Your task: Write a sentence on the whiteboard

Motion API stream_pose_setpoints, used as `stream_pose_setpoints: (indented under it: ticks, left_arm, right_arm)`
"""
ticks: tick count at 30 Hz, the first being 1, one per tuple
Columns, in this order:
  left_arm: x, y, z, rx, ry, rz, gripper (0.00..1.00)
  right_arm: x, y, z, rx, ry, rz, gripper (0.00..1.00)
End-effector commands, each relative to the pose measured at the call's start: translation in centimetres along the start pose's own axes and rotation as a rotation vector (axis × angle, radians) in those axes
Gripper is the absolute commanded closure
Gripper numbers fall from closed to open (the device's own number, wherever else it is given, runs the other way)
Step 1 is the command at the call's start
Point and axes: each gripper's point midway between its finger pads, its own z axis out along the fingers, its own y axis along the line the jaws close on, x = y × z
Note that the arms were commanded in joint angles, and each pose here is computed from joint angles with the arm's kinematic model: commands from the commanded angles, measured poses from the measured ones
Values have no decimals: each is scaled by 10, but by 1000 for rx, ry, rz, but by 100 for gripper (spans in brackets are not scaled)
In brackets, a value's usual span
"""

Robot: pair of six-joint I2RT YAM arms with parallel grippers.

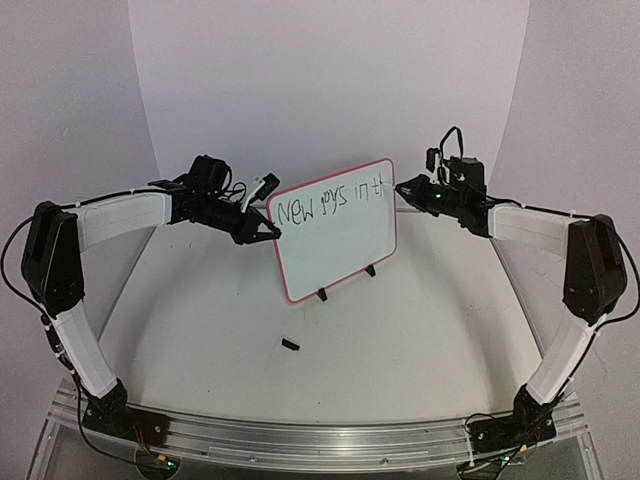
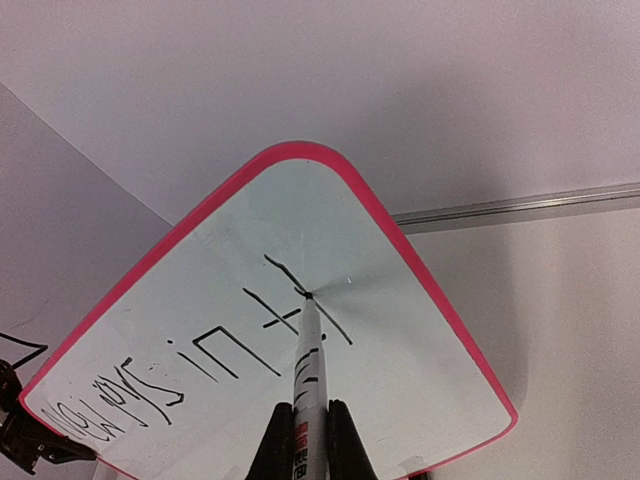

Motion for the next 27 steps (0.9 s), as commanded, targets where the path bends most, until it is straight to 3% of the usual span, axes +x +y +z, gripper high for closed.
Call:
stream_pose_setpoints:
  ticks: [1,27]
  left_arm:
    - [34,-16,15,62,122,-52,100]
    - [34,-16,15,65,123,-53,100]
  right_arm:
    - [-23,5,-3,9,-71,-21,100]
    - [-9,-10,-2,39,-43,-6,100]
